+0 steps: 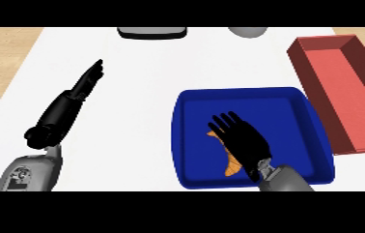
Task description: Pick the croissant from the tray and place it in the cardboard box
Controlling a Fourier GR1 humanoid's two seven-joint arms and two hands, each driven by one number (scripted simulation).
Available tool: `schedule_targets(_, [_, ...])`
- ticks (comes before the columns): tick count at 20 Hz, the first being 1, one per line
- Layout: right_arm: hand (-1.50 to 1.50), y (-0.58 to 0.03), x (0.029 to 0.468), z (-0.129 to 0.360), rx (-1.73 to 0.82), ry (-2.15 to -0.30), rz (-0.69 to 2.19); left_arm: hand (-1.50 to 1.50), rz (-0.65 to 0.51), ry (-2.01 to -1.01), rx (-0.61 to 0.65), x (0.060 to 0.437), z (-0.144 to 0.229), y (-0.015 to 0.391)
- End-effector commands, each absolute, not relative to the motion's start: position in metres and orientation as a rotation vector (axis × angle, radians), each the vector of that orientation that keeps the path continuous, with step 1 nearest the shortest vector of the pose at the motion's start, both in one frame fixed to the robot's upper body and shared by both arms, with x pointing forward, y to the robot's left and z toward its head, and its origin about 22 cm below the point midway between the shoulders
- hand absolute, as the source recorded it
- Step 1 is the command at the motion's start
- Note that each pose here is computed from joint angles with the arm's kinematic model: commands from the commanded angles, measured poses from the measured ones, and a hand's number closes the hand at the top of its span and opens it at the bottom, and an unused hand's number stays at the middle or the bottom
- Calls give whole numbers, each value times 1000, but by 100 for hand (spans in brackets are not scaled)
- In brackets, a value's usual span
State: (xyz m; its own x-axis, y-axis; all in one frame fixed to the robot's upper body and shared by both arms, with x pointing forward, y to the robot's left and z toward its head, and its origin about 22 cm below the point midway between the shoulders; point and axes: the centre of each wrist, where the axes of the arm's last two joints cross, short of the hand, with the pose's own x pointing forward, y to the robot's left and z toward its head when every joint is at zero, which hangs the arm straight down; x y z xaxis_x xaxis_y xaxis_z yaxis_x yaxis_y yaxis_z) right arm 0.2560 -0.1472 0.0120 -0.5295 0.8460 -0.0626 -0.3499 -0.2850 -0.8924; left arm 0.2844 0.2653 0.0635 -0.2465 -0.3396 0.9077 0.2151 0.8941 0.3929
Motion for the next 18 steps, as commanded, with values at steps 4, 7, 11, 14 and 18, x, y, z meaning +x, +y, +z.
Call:
schedule_targets(4, [150, -145, 254, -29, -640, -1268, 2001, 0, -541, -1746, 112, 295, 66, 272])
schedule_targets(7, [150, -141, 282, 6, -701, -1345, 2000, 0, -508, -1743, 89, 289, 73, 255])
schedule_targets(11, [150, -148, 270, -11, -725, -1458, 1980, 0, -532, -1746, 98, 279, 64, 276])
schedule_targets(14, [150, -123, 268, 0, -730, -1572, 1958, 0, -535, -1762, 100, 291, 66, 263])
schedule_targets(18, [150, -176, 340, 31, -904, -1309, 1366, 0, -541, -1784, 91, 289, 72, 261])
